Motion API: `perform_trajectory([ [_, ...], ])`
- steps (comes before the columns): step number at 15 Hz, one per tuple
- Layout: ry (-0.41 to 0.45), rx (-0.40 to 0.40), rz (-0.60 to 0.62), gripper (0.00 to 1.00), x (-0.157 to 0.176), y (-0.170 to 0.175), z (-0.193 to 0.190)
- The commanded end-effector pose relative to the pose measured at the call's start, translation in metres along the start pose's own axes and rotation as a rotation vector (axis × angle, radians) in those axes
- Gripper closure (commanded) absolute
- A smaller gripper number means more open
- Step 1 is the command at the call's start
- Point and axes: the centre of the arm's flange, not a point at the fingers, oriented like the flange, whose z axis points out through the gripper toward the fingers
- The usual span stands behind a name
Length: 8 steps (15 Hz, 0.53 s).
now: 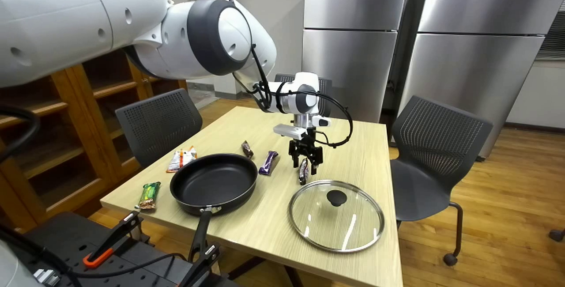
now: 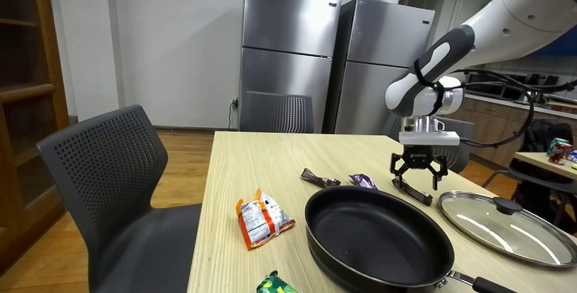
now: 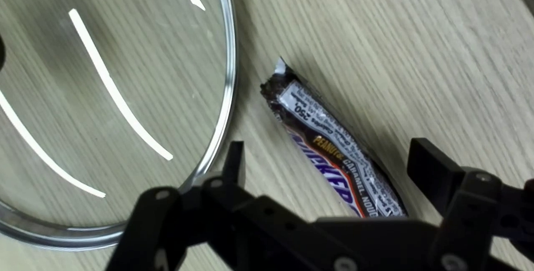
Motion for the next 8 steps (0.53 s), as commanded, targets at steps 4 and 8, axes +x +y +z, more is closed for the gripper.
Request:
perform_trajectory([
  [4, -0.021, 0.002, 0.000, 0.32, 0.032, -0.003, 0.002],
  [8, -0.038, 0.012, 0.002, 0.65, 0.039, -0.002, 0.004],
])
